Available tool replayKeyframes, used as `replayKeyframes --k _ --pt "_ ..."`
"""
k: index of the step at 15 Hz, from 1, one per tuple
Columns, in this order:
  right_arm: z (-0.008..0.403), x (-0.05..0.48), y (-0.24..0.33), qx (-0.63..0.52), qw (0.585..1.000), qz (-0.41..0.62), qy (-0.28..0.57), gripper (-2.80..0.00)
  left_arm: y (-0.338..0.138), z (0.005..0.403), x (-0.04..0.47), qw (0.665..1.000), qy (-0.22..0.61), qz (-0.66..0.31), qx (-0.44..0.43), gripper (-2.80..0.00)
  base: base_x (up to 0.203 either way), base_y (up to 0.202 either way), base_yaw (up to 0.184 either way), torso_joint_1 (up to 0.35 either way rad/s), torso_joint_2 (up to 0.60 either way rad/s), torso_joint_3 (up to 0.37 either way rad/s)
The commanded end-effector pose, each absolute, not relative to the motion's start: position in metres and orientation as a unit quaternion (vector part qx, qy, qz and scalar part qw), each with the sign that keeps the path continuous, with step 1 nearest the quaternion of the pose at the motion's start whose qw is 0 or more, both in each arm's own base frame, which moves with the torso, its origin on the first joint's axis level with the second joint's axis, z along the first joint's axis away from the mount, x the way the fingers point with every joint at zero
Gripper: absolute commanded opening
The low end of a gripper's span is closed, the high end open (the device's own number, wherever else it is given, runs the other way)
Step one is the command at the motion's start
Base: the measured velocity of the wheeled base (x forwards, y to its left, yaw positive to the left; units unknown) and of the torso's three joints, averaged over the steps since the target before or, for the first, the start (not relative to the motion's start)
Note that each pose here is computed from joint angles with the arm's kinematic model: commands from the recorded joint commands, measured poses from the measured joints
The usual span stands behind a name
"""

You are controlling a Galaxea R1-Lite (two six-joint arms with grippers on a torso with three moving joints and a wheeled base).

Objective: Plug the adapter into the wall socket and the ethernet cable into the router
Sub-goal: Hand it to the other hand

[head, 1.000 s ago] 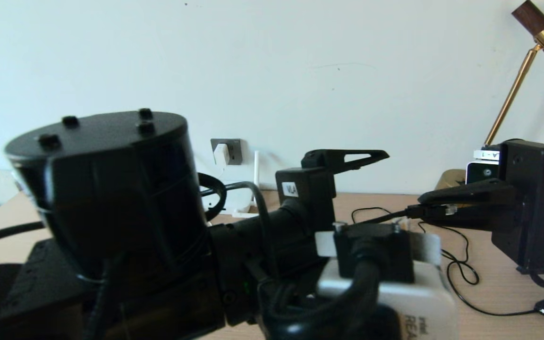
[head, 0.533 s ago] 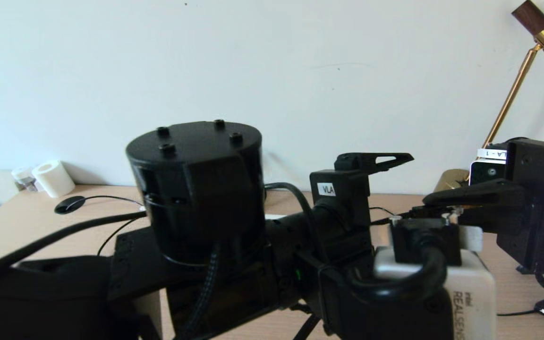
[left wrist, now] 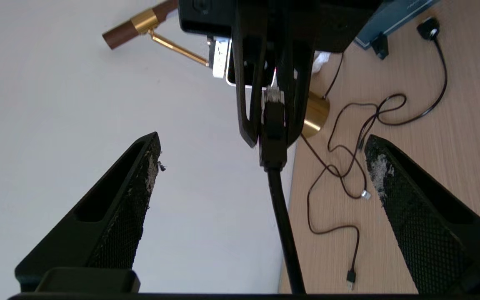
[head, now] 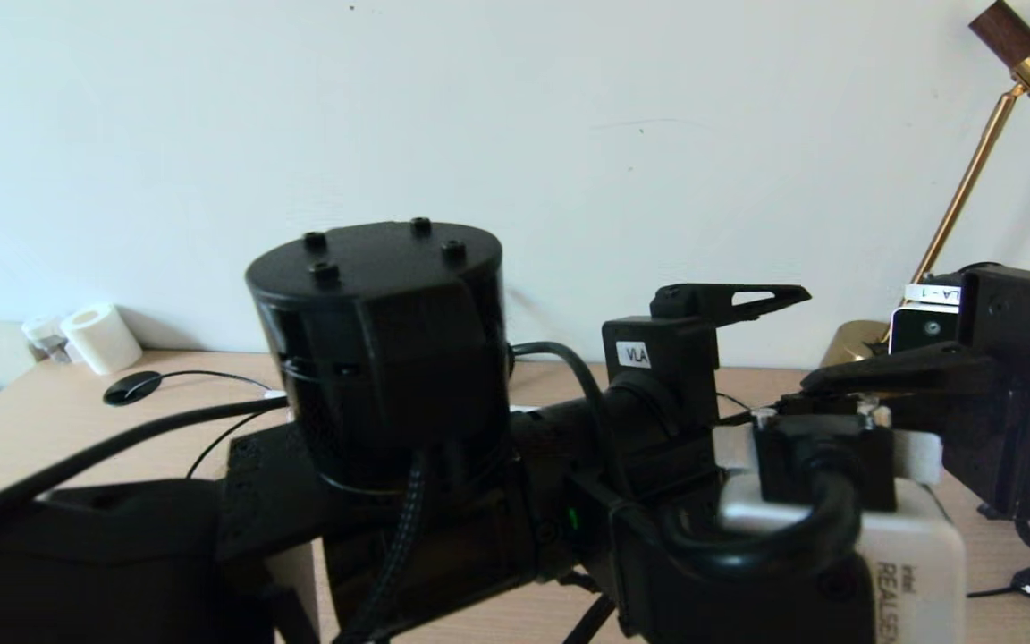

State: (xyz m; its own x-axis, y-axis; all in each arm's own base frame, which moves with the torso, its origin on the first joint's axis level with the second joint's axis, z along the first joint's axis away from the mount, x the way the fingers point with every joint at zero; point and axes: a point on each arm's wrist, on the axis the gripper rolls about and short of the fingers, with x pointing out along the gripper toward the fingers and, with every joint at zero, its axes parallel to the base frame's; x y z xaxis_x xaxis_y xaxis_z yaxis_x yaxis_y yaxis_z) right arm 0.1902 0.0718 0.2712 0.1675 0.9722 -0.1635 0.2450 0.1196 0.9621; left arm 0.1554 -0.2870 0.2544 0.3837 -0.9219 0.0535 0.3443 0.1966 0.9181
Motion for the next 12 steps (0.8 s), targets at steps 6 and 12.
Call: replayKeyframes --k 6,12 --pt "0.2712 0.1883 0.0715 0.564 0.513 0.352 0.544 -2.8 -0.2765 0.2528 0.1501 0.7 -0.323 -0.453 0.447 0.0 0.0 0.0 0.0 0.0 0.0 0.0" --pt "0.2709 0.1861 0.0727 0.561 0.511 0.355 0.547 -2.8 -0.2792 0.253 0.1513 0.7 -0.325 -0.453 0.447 -2.8 0.0 0.0 0.0 0.0 0.0 0.0"
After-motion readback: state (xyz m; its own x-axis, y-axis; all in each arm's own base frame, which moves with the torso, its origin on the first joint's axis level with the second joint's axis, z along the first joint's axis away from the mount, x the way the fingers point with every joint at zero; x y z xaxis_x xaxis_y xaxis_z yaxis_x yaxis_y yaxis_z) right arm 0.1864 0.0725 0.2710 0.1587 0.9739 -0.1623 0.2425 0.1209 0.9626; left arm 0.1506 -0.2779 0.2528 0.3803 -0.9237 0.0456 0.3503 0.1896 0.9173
